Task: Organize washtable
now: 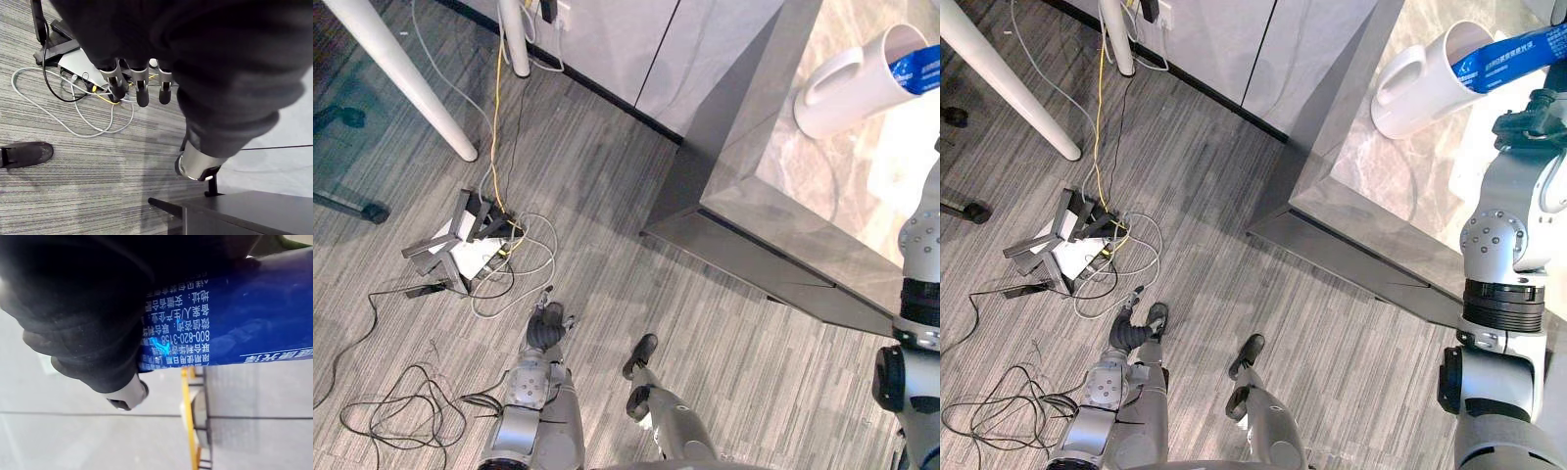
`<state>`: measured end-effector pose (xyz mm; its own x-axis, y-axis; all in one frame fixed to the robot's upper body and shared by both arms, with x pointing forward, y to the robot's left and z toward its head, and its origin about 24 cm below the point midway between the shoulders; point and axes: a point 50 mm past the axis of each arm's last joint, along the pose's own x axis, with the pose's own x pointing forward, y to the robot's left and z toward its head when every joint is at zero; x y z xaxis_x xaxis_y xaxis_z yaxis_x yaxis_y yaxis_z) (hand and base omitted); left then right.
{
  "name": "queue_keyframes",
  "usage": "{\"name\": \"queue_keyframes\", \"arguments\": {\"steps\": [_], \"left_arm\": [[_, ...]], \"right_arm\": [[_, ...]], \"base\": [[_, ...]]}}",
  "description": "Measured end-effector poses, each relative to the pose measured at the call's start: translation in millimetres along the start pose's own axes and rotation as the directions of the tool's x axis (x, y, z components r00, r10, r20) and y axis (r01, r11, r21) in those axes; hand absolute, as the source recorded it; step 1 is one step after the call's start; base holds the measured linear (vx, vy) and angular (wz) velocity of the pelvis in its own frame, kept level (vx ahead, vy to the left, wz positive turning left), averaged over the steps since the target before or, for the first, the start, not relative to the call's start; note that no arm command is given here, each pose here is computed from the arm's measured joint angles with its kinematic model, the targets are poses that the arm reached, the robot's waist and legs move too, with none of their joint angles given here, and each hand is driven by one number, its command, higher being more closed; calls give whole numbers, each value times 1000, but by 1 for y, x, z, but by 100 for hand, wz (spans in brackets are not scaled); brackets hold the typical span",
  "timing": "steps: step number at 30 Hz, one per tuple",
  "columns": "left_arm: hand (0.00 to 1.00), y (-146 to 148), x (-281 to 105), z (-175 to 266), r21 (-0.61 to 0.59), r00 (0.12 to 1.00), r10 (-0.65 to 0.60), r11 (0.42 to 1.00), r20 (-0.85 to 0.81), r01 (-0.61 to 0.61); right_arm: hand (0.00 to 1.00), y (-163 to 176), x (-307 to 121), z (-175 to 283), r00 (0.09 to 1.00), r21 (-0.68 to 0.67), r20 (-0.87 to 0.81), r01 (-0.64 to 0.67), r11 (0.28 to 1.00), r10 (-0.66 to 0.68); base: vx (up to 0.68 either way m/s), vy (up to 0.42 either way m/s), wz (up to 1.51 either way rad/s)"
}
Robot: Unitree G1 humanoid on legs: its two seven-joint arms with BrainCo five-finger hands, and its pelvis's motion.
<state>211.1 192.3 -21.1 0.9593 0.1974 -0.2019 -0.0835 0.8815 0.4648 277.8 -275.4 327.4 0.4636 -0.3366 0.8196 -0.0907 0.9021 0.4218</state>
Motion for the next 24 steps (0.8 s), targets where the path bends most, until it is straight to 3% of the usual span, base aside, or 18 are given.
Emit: {"name": "queue_keyframes", "arguments": {"steps": [14, 24], "left_arm": [[0, 0, 0, 0, -1, 1000, 0, 1000, 0, 0], [0, 0, 0, 1, -1, 1000, 1, 1000, 3, -1]], "right_arm": [[100, -4, -10, 1, 1000, -19, 12, 17, 1000, -17], [100, -24, -23, 8, 999, -171, 0, 47, 984, -47]], "base": [[-3, 4, -1], [0, 0, 0]]}}
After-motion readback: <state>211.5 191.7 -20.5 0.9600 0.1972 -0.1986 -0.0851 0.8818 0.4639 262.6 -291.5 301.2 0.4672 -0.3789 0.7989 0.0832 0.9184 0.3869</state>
